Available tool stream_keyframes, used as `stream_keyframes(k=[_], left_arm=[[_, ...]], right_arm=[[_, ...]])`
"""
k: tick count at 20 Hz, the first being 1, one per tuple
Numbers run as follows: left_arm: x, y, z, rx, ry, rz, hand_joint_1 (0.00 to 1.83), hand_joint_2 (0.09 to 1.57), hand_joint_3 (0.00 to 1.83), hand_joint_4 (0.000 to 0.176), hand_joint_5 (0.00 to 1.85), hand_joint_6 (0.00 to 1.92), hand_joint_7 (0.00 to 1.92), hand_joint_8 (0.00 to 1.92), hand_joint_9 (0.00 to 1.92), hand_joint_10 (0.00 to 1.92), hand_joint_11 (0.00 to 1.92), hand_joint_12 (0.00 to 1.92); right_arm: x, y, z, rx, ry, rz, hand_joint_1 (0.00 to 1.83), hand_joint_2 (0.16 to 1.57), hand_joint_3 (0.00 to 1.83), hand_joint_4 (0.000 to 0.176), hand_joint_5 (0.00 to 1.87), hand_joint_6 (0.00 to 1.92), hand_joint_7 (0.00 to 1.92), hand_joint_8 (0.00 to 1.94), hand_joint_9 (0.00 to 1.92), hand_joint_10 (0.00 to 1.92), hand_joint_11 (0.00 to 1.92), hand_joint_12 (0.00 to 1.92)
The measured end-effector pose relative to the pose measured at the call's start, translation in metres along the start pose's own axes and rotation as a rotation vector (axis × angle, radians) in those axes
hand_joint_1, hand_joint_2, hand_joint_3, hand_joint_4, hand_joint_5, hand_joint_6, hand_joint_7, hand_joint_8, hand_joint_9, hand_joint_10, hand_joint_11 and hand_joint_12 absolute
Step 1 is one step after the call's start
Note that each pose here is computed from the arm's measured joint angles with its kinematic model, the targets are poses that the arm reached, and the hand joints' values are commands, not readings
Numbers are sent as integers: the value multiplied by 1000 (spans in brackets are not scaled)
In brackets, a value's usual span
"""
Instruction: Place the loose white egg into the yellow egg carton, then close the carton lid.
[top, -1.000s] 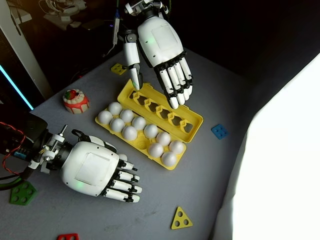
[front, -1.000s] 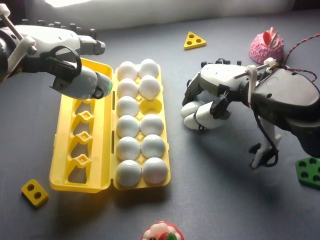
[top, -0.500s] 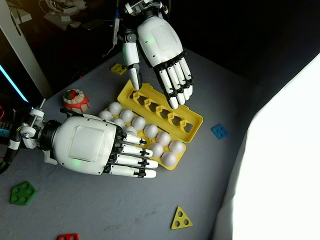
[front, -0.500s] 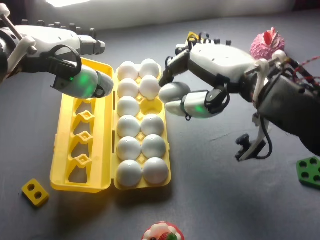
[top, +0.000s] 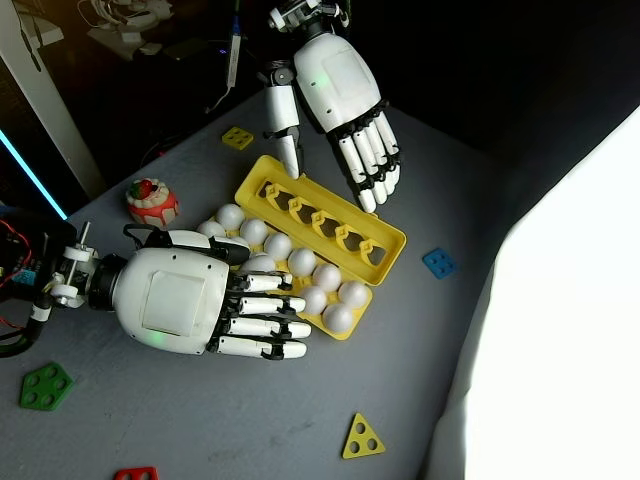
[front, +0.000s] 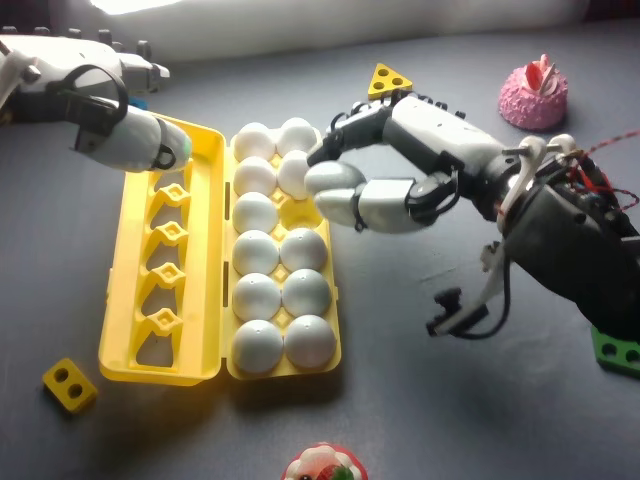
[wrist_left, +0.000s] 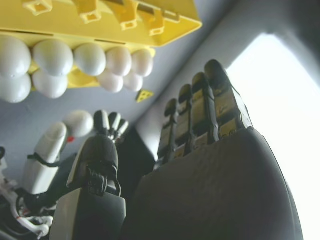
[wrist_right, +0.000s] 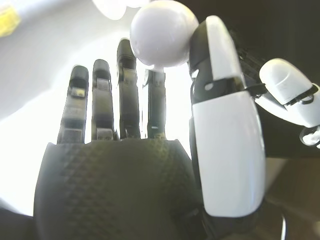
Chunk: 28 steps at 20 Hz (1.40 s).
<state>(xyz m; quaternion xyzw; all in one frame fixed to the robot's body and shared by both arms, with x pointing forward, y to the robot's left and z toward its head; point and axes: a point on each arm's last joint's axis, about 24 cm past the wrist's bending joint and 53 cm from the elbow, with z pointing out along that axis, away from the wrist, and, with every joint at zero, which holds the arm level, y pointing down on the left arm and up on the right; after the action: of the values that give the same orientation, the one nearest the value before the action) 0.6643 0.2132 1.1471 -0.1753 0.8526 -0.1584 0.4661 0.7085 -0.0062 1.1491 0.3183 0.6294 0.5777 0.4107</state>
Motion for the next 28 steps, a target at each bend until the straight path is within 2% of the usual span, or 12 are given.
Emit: stream_keyframes(k=[2, 4, 5, 12, 16, 19, 22, 23, 24, 25, 26, 28], left_arm=[[-5, 5, 1, -6, -9, -7, 234, 1377, 0, 15, 78, 6, 88, 3, 90, 12, 0, 345], [-10, 10, 1, -18, -18, -10, 169, 1386, 1, 14, 72, 2, 90, 3, 92, 8, 0, 413], [-12, 13, 1, -23, -22, -11, 208, 1377, 0, 10, 91, 8, 104, 6, 104, 11, 0, 441], [-17, 20, 0, -38, -31, -18, 162, 1388, 2, 9, 91, 2, 128, 5, 116, 8, 0, 473], [-17, 20, 0, -36, -31, -19, 190, 1387, 0, 17, 61, 1, 93, 3, 80, 3, 0, 314], [-17, 20, 0, -37, -31, -19, 180, 1386, 1, 13, 84, 5, 105, 1, 97, 4, 0, 406], [-17, 20, 0, -37, -31, -18, 178, 1387, 2, 12, 78, 1, 98, 0, 98, 4, 0, 402], [-16, 20, 0, -39, -31, -19, 168, 1388, 2, 10, 80, 2, 96, 0, 96, 3, 0, 408], [-17, 20, 0, -40, -31, -19, 168, 1388, 2, 10, 80, 2, 96, 0, 96, 3, 0, 408], [-17, 20, 0, -40, -31, -19, 143, 1391, 3, 10, 64, 0, 79, 0, 80, 1, 0, 394], [-17, 20, 0, -40, -31, -19, 189, 1384, 0, 5, 80, 7, 98, 7, 98, 7, 0, 409], [-17, 20, 0, -40, -31, -22, 168, 1387, 1, 7, 76, 3, 94, 2, 90, 2, 0, 415]], right_arm=[[-1, 0, 6, -11, -17, 4, 1087, 1163, 3, 0, 894, 1142, 546, 0, 191, 3, 0, 258], [7, -2, 9, -10, -8, 12, 1097, 1154, 0, 0, 912, 1116, 557, 3, 198, 5, 0, 321], [13, -3, 10, -8, 4, 19, 1076, 1174, 2, 0, 872, 1177, 520, 1, 163, 4, 0, 212], [25, -9, 14, 2, 22, 24, 1084, 1176, 1, 0, 869, 1181, 527, 2, 179, 3, 0, 264], [29, -10, 20, -7, 15, 24, 1090, 1174, 0, 0, 874, 1174, 548, 2, 187, 2, 0, 291], [31, -10, 22, -14, 12, 30, 1035, 1189, 2, 0, 843, 1207, 480, 1, 170, 0, 0, 140], [27, -11, 28, -21, -9, 31, 1019, 1188, 0, 18, 842, 1199, 463, 0, 178, 3, 0, 87], [24, -11, 29, -23, -16, 31, 987, 1196, 4, 70, 816, 1235, 447, 4, 195, 4, 0, 154], [23, -11, 30, -25, -22, 34, 987, 1196, 4, 70, 816, 1235, 447, 4, 195, 4, 0, 154], [22, -11, 30, -25, -25, 35, 973, 1189, 1, 112, 823, 1223, 449, 3, 220, 9, 0, 301], [23, -12, 29, -27, -25, 34, 906, 1138, 0, 0, 692, 710, 412, 1, 216, 5, 0, 398], [24, -16, 28, -20, -21, 35, 898, 1114, 0, 0, 780, 306, 418, 1, 226, 2, 0, 464]])
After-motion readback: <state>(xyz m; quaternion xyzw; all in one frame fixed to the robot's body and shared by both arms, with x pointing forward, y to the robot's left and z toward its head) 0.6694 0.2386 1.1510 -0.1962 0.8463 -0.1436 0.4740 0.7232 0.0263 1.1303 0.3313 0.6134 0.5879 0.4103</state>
